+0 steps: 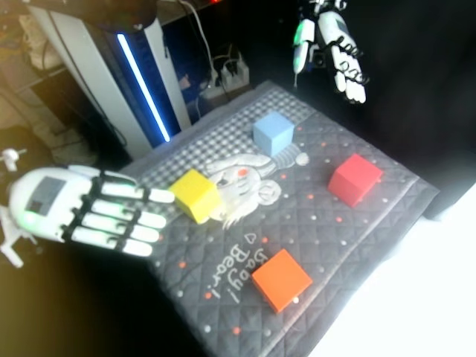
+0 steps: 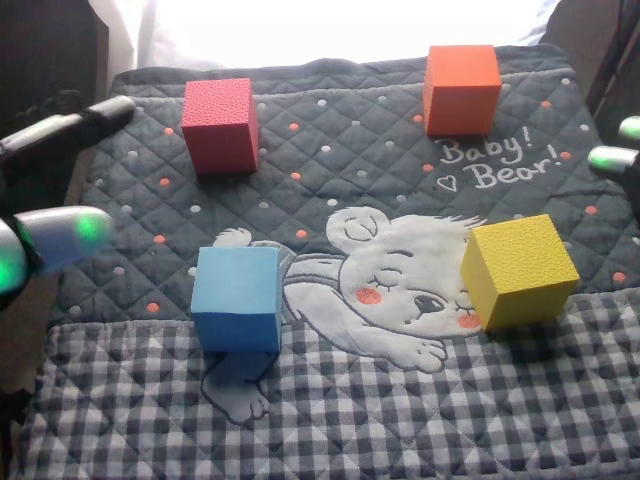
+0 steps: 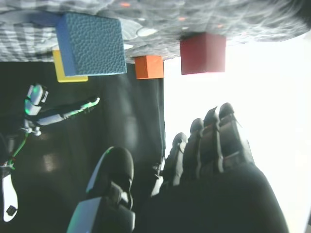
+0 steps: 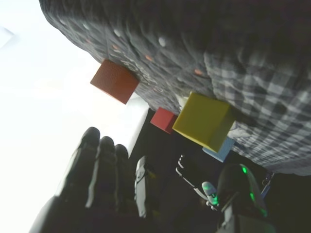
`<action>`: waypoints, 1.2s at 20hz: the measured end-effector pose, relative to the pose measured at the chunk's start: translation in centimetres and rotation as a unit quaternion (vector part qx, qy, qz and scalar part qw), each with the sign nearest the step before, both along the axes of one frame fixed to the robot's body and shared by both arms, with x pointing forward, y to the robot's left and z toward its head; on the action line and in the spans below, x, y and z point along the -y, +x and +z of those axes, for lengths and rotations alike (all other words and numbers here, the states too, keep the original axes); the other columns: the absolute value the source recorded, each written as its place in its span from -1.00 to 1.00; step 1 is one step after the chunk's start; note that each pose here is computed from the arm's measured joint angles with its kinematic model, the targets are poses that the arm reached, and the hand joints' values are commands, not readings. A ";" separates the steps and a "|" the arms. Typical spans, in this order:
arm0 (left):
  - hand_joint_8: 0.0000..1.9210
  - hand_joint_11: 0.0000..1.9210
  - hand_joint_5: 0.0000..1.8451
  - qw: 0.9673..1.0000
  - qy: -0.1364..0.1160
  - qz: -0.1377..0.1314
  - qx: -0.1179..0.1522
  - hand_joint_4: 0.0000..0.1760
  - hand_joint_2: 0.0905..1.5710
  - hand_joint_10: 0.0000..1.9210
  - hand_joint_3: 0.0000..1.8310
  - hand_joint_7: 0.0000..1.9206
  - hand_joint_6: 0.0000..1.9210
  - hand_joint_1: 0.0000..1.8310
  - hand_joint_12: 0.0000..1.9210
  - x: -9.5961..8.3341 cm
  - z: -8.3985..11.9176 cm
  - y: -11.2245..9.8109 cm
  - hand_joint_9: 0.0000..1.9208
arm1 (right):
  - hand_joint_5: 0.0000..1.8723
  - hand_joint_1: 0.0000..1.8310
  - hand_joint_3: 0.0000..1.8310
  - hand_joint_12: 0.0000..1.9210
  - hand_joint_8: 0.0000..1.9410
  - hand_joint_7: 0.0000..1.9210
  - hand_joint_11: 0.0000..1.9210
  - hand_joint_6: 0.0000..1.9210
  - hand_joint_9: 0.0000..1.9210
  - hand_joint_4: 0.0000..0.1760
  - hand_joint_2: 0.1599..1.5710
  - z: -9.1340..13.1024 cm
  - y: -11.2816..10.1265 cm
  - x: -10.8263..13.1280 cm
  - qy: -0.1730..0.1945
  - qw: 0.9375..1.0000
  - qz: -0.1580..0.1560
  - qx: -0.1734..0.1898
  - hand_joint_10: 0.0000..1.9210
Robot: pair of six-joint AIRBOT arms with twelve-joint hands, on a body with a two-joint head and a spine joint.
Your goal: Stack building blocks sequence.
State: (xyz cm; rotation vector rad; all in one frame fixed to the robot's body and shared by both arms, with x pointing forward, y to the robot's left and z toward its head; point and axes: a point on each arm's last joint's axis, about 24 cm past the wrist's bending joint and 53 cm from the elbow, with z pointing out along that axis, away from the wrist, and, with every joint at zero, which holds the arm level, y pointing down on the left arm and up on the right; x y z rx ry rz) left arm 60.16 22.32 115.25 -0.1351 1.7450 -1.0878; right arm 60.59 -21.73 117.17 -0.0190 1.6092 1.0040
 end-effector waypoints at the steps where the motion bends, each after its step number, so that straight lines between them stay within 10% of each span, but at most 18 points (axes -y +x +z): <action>1: -1.00 -1.00 -0.66 1.000 0.010 -0.022 0.008 0.37 0.07 -0.97 -1.00 -0.78 -1.00 -0.12 0.03 1.2 0.4 0.0 -0.80 | -0.58 -0.21 -1.00 -0.67 -1.00 -0.67 -0.75 -1.00 -0.67 -0.77 0.43 0.0 0.1 0.0 0.000 1.000 0.000 -0.001 -1.00; 5: -1.00 -1.00 -0.76 0.996 0.034 -0.075 0.026 0.98 -0.02 -0.99 -1.00 -0.84 -0.99 -0.13 -0.38 4.6 1.3 0.4 -0.86 | -0.61 -0.26 -1.00 -0.83 -1.00 -0.64 -0.70 -1.00 -0.64 -0.42 0.49 0.8 0.0 -0.6 0.004 1.000 0.010 0.013 -1.00; 9: -0.99 -1.00 -0.67 0.989 0.082 -0.121 0.001 1.00 -0.16 -0.99 -1.00 -0.71 -1.00 -0.13 0.00 7.6 -1.2 0.6 -0.75 | -0.61 -0.26 -1.00 -0.92 -1.00 -0.64 -0.88 -1.00 -0.66 0.10 0.50 0.8 0.0 -0.6 0.001 1.000 0.012 0.013 -1.00; 11: -0.99 -1.00 -0.67 0.983 0.110 -0.147 0.005 1.00 -0.16 -0.99 -1.00 -0.69 -1.00 -0.17 0.01 9.2 -1.9 0.5 -0.73 | -0.60 -0.10 -1.00 -0.87 -1.00 -0.66 -0.75 -1.00 -0.69 -0.26 0.51 0.8 0.2 -0.4 0.000 1.000 0.008 0.013 -1.00; 18: -0.99 -1.00 -0.62 0.971 0.173 -0.163 0.000 0.95 -0.05 -0.98 -1.00 -0.58 -1.00 -0.07 0.13 10.7 -4.5 0.8 -0.62 | -0.61 -0.05 -1.00 -0.93 -1.00 -0.69 -0.70 -1.00 -0.73 -0.23 0.52 0.7 0.1 -0.5 -0.001 1.000 0.010 0.013 -1.00; 21: -0.99 -0.91 -0.35 0.967 0.192 -0.165 0.005 0.23 0.19 -0.97 -0.99 -0.36 -0.99 0.26 0.33 11.1 -5.2 0.9 -0.41 | -0.58 -0.06 -1.00 -0.93 -0.99 -0.68 -0.69 -0.99 -0.71 -0.33 0.53 0.7 0.1 -0.5 -0.001 1.000 0.011 0.013 -1.00; 22: -0.96 -0.69 -0.10 0.967 0.198 -0.158 0.010 -0.98 0.24 -0.91 -1.00 -0.16 -0.98 0.36 0.38 11.1 -5.1 1.3 -0.21 | -0.58 -0.05 -1.00 -0.93 -0.99 -0.67 -0.68 -0.99 -0.69 -0.21 0.52 0.7 0.1 -0.5 -0.001 1.000 0.011 0.013 -0.99; 23: 0.07 -0.53 0.23 0.969 0.195 -0.153 0.012 -1.00 0.34 -0.50 -1.00 -0.07 -0.71 0.38 0.53 11.1 -4.9 1.6 -0.11 | -0.58 -0.05 -1.00 -0.93 -0.99 -0.66 -0.67 -0.99 -0.68 0.01 0.52 0.7 0.1 -0.5 -0.001 1.000 0.010 0.012 -0.99; 24: 0.43 -0.48 0.20 0.970 0.191 -0.148 0.017 -1.00 0.41 0.27 -0.99 -0.13 -0.54 0.37 0.78 11.1 -4.6 1.8 -0.24 | -0.58 -0.07 -1.00 -0.94 -0.99 -0.66 -0.69 -1.00 -0.69 0.12 0.52 0.7 0.1 -0.5 -0.001 1.000 0.010 0.013 -0.99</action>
